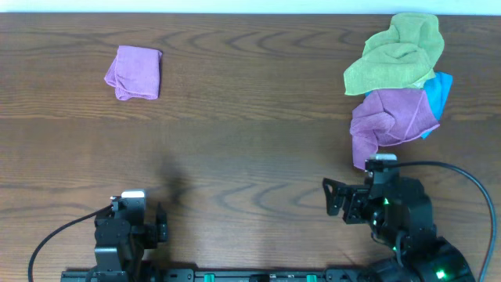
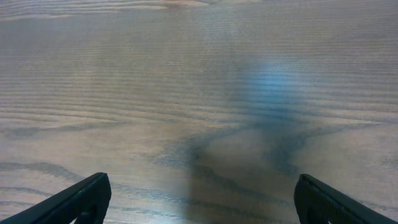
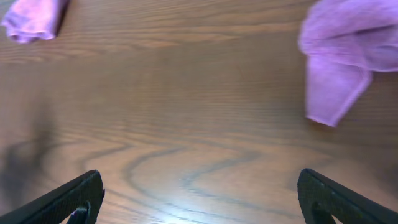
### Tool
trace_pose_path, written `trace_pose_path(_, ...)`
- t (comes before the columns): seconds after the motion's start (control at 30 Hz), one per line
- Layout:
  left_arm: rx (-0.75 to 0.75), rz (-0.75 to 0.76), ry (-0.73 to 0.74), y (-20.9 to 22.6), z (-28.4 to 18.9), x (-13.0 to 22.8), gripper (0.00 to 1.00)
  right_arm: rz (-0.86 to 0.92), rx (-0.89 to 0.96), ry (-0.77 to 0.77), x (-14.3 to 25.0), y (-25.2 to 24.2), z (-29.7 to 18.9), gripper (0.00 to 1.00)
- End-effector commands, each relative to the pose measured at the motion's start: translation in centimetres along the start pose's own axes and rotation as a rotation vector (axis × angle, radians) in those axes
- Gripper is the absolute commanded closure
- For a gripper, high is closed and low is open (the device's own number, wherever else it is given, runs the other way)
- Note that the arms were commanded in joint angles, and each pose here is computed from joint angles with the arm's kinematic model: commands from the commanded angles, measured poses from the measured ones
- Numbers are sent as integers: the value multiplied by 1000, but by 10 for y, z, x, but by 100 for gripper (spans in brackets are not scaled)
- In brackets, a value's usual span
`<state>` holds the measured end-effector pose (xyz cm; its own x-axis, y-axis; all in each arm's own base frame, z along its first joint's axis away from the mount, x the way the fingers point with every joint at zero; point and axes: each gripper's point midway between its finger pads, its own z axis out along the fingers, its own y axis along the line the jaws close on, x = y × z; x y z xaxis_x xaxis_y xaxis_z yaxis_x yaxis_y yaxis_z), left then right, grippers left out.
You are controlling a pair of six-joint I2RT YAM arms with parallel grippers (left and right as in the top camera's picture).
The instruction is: Fold the cloth
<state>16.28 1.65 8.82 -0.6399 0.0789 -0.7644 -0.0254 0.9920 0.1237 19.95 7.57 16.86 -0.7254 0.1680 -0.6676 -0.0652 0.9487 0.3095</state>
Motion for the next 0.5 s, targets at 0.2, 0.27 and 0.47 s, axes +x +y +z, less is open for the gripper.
trace_pose_path(0.2, -14, 51, 40, 2, 1, 11, 5, -215, 126, -79, 20, -40, 5, 1)
trace_pose_path(0.27, -14, 51, 40, 2, 1, 11, 5, -239, 138, -98, 28, -48, 10, 1)
trace_pose_path(0.47, -14, 51, 40, 2, 1, 11, 5, -190, 197, -135, 50, -75, 27, 1)
